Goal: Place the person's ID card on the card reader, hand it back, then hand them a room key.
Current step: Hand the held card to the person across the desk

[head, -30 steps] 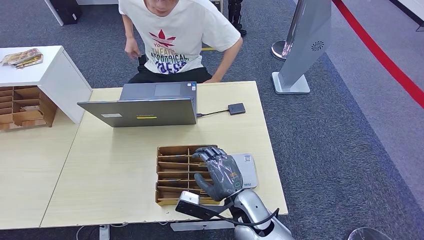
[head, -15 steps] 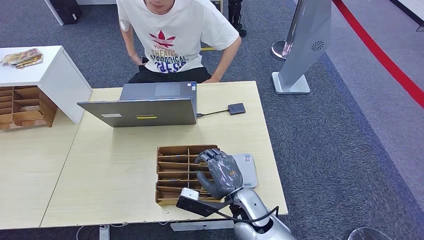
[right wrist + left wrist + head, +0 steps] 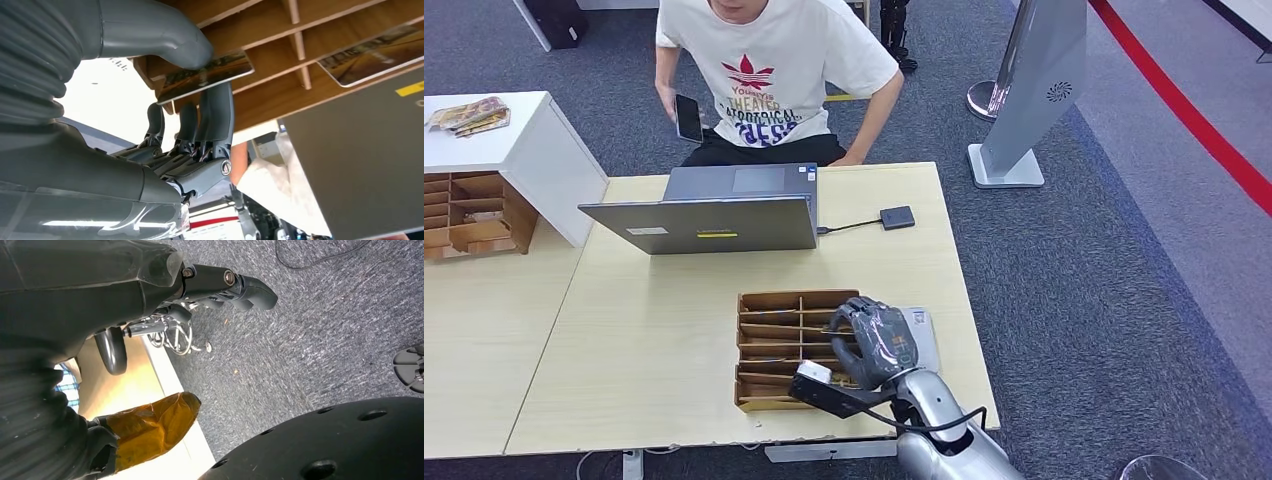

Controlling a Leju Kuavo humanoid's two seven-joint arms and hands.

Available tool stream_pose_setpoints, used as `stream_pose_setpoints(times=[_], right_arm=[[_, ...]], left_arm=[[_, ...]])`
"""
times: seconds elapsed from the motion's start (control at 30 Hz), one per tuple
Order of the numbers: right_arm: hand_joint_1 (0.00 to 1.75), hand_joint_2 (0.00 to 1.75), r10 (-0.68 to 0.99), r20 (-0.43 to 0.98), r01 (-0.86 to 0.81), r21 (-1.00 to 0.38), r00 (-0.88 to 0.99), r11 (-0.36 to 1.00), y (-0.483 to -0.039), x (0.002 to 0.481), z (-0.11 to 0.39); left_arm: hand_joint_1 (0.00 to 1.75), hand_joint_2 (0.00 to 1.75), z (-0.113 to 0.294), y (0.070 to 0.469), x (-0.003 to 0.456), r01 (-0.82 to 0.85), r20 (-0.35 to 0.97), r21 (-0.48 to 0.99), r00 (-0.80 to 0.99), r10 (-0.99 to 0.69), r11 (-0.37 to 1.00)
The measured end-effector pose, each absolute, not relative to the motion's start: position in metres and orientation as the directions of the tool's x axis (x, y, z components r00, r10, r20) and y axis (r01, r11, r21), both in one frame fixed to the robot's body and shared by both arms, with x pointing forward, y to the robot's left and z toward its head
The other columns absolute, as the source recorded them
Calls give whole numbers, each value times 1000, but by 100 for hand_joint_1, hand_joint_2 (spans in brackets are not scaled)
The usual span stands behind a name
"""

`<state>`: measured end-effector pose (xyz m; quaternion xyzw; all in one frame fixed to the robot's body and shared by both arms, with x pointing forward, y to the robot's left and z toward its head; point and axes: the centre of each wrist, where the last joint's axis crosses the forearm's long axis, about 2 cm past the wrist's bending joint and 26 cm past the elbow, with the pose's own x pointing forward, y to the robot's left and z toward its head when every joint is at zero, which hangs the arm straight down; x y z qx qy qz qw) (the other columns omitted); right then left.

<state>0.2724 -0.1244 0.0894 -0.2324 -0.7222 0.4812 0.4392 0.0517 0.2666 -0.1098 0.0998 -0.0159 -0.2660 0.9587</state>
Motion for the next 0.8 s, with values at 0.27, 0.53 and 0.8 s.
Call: stream_pose_setpoints(times=[0.27,0.53,0.8], right_arm=[[113,175,766,409,-96,-902,-496,420,-126,272,86],[175,175,772,399,-96,-908,-495,408,-126,276,87],[175,175,777,396,-94,-910,-490,405,-127,278,87]], left_arm=[[0,175,-110,267,52,506,-23,200,858,-513,839],[0,175,-110,267,52,504,-23,199,860,-510,841],[0,175,-110,267,52,502,-23,199,861,-509,841]])
